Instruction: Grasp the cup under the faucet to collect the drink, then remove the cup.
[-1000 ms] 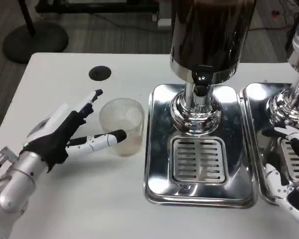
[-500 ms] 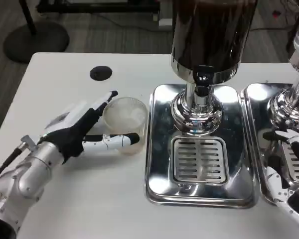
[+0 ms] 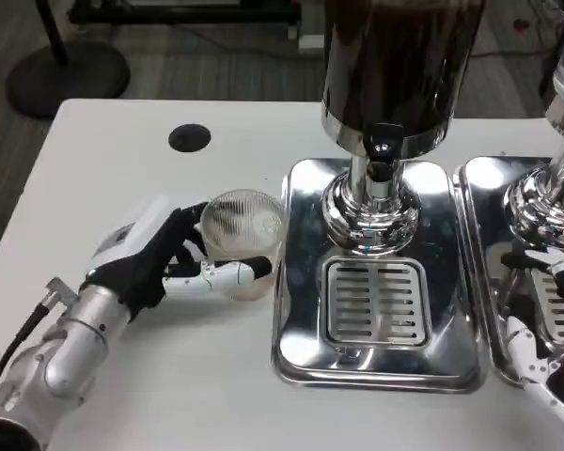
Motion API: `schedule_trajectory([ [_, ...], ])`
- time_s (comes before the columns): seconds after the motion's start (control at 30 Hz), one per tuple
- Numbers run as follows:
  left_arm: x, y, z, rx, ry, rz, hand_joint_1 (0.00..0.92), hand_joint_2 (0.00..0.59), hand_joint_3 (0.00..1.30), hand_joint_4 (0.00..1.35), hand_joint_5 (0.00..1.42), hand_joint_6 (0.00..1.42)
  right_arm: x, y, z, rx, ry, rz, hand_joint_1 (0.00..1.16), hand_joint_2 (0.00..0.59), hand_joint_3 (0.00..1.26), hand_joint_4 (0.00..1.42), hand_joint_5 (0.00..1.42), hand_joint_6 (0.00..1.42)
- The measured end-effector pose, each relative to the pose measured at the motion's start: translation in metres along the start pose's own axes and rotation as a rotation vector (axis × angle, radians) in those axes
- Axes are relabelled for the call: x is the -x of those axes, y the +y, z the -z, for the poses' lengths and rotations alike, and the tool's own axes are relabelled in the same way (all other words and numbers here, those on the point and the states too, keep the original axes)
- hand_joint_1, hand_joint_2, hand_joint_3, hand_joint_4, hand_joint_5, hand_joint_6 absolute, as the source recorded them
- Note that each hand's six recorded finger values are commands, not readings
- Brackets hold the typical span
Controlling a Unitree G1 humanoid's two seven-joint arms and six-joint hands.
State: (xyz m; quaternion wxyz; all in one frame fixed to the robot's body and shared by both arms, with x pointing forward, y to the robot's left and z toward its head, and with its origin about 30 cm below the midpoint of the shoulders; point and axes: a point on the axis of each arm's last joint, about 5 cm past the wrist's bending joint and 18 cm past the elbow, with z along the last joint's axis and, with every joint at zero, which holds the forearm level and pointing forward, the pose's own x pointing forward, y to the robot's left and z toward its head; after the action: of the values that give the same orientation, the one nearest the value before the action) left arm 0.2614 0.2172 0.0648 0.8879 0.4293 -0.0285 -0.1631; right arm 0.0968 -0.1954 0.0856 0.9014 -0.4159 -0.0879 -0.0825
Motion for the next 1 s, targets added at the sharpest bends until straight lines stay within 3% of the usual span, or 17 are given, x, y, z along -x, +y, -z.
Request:
schedule_trajectory([
  [0.27, 0.003, -0.001, 0.0033, 0.013, 0.005, -0.018, 0.265, 0.197, 0.39, 0.50, 0.73, 0.98, 0.001, 0.0001, -0.0004, -0.019, 0.010, 0.008, 0.44, 0.507, 0.37, 0.25, 0.21, 0.36],
  [0.47, 0.005, -0.002, 0.0023, 0.026, -0.037, -0.071, 0.276, 0.205, 0.40, 0.52, 0.75, 1.00, 0.001, -0.0013, -0.0019, -0.022, 0.003, 0.014, 0.44, 0.507, 0.36, 0.25, 0.21, 0.33],
  [0.83, 0.003, -0.002, -0.0046, 0.055, -0.126, -0.114, 0.271, 0.202, 0.41, 0.52, 0.76, 1.03, 0.003, -0.0033, -0.0035, -0.022, 0.003, 0.014, 0.44, 0.507, 0.36, 0.25, 0.21, 0.32],
  [1.0, -0.003, -0.010, -0.0135, 0.076, -0.162, -0.071, 0.270, 0.202, 0.41, 0.52, 0.76, 1.01, 0.007, -0.0037, -0.0038, -0.023, 0.013, 0.011, 0.44, 0.507, 0.36, 0.25, 0.21, 0.32],
])
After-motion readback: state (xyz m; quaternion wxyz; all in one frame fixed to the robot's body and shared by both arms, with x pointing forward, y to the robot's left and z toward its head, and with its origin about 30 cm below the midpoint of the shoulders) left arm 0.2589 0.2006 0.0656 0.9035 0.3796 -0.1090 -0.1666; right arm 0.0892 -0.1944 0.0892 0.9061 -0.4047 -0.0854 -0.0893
